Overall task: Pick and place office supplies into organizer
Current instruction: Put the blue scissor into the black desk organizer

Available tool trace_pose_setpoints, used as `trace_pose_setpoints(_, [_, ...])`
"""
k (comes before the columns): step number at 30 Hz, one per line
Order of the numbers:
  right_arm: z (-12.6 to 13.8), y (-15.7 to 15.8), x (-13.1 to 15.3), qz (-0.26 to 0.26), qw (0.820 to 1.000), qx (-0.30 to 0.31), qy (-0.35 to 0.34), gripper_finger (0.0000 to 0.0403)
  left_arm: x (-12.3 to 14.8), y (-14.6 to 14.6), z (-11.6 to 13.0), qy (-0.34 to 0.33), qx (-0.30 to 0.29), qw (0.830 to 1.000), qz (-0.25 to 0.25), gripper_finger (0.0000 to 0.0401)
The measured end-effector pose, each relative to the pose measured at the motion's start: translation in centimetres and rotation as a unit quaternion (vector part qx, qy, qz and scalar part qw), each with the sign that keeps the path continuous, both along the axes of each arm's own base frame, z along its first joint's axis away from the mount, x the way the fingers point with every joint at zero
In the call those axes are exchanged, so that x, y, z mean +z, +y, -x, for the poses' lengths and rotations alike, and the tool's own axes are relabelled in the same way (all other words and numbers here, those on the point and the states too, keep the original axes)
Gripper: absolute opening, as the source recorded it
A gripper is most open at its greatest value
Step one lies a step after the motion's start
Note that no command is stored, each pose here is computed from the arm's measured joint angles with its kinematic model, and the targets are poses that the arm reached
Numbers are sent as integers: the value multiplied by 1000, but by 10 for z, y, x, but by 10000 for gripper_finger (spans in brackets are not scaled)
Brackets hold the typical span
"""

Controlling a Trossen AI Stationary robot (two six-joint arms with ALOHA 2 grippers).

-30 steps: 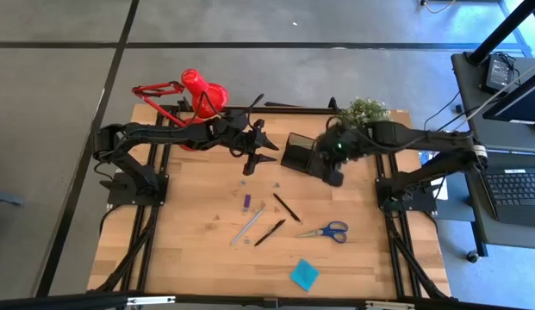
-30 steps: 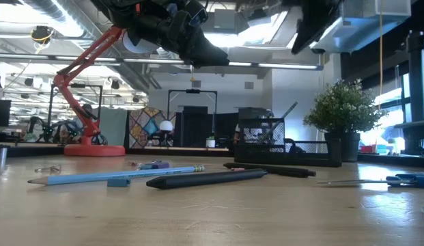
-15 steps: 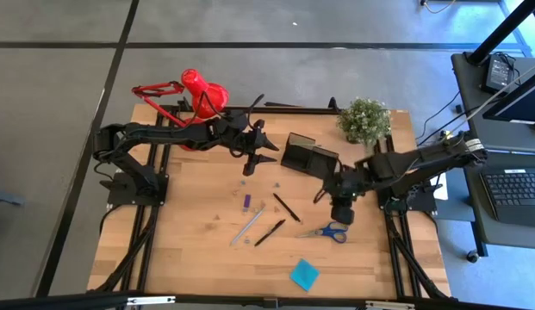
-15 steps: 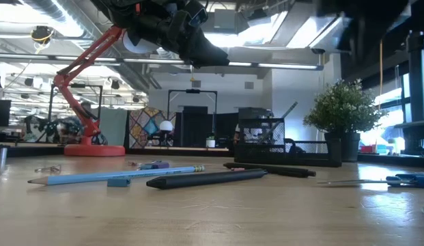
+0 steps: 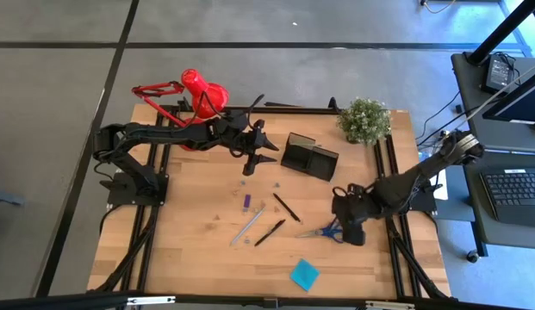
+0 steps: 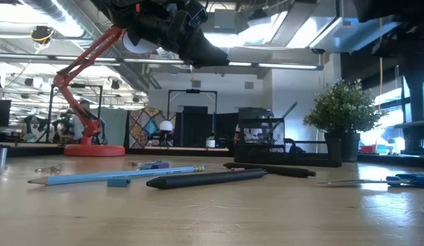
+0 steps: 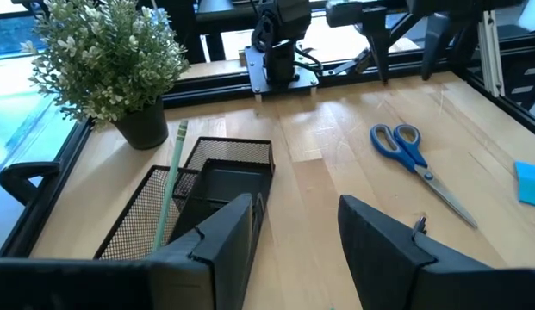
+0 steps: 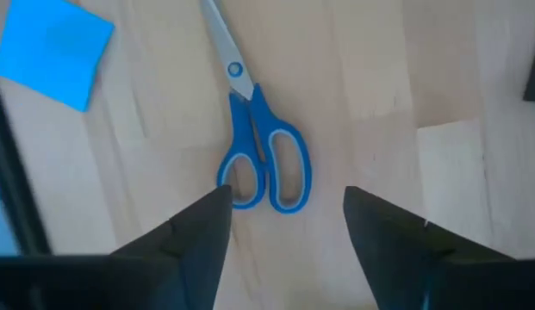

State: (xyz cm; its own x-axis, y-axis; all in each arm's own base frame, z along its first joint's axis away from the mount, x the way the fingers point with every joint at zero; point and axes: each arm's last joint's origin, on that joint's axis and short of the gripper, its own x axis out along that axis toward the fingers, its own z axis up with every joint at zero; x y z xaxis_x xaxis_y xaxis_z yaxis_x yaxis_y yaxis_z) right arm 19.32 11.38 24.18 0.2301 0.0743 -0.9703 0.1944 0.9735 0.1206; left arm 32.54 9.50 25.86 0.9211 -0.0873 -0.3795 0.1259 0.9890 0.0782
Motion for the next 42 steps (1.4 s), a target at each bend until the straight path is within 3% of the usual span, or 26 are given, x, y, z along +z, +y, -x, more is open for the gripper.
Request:
trace_pose_setpoints(9, [-14, 25, -40, 55, 997, 21, 57, 229, 0, 0, 0, 0, 0, 1000, 0, 168])
trace_pose_setpoints(14, [-21, 35, -55, 54, 997, 28, 56, 229, 0, 0, 0, 1, 0, 1000, 0, 168])
trace_pose_setpoints(42, [-26, 43, -98, 98, 986, 65, 116, 229, -5, -1, 2, 26, 0, 1000, 9, 168])
